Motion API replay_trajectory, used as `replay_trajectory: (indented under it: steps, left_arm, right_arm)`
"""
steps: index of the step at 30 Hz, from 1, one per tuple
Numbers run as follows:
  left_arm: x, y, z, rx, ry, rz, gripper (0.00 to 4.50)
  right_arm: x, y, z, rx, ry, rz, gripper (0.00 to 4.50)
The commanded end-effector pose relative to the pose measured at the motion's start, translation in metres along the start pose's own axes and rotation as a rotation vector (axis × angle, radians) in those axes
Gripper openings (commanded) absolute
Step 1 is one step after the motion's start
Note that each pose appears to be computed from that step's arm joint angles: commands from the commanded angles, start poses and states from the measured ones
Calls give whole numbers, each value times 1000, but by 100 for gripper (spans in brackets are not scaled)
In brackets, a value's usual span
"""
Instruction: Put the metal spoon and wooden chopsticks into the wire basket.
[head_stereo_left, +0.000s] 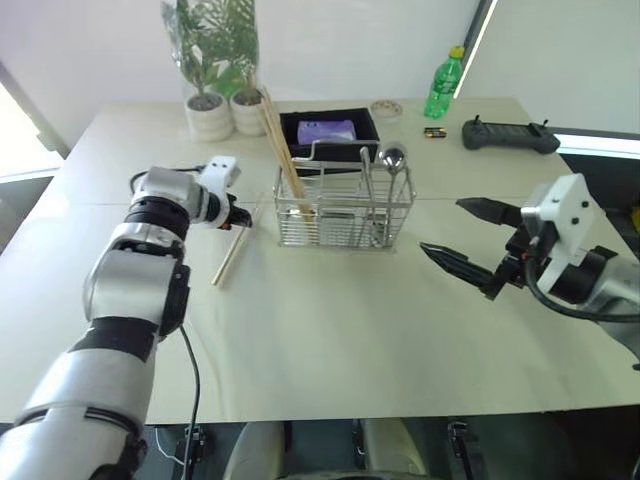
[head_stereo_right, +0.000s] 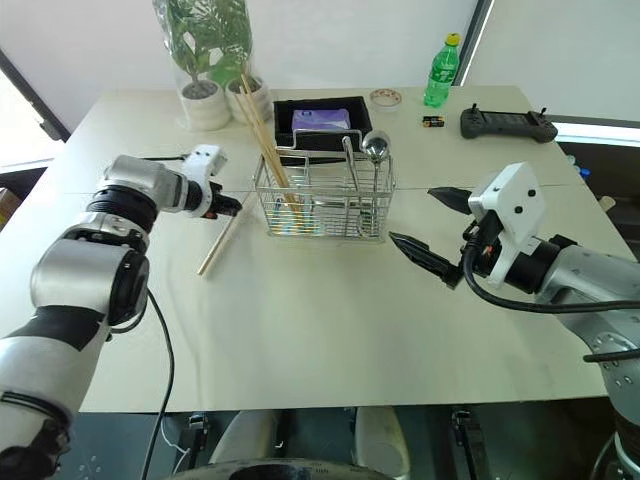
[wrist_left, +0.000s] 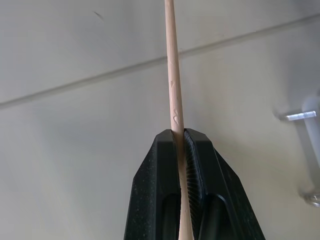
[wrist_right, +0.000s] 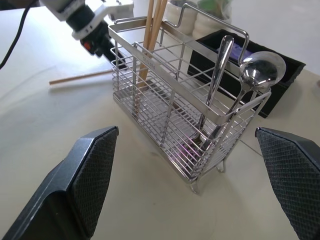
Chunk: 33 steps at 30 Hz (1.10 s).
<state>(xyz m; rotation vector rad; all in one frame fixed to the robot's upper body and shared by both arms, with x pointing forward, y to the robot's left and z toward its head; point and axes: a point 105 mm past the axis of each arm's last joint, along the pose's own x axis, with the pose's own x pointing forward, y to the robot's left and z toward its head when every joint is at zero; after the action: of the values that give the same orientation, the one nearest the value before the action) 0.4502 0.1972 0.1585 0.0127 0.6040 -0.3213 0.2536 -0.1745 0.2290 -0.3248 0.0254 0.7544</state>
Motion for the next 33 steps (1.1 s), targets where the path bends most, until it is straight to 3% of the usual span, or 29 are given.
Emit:
replay_trajectory:
  steps: [1, 4, 7, 10, 14, 19, 28, 31, 33]
  left_arm:
    - [-37, 8, 72, 36, -369, 47, 2]
    - [-79, 0, 115, 20, -673, 0, 2]
    - [-129, -29, 151, 97, -960, -102, 2]
    - [-148, -53, 168, 71, -1065, -187, 2]
    - [-152, -96, 179, 80, -1114, -322, 2]
    - [-138, -136, 171, 69, -1089, -452, 2]
    - [-86, -158, 134, 132, -989, -438, 2]
    - [-79, -158, 132, 118, -985, -439, 105]
    - [-80, -159, 132, 115, -992, -444, 209]
  right_arm:
    - [-4, -5, 9, -47, -19, -13, 450]
    - [-5, -6, 9, -49, -16, -12, 450]
    - [-5, -7, 8, -44, -16, -10, 450]
    - [-4, -6, 8, -42, -16, -6, 450]
    - [-2, -6, 9, -40, -21, -2, 450]
    - [-3, -6, 10, -38, -27, -11, 450]
    - [-6, -7, 13, -25, -45, -38, 450]
    - [-5, -7, 14, -22, -50, -45, 450]
    - [-5, -7, 14, -20, -51, -46, 450]
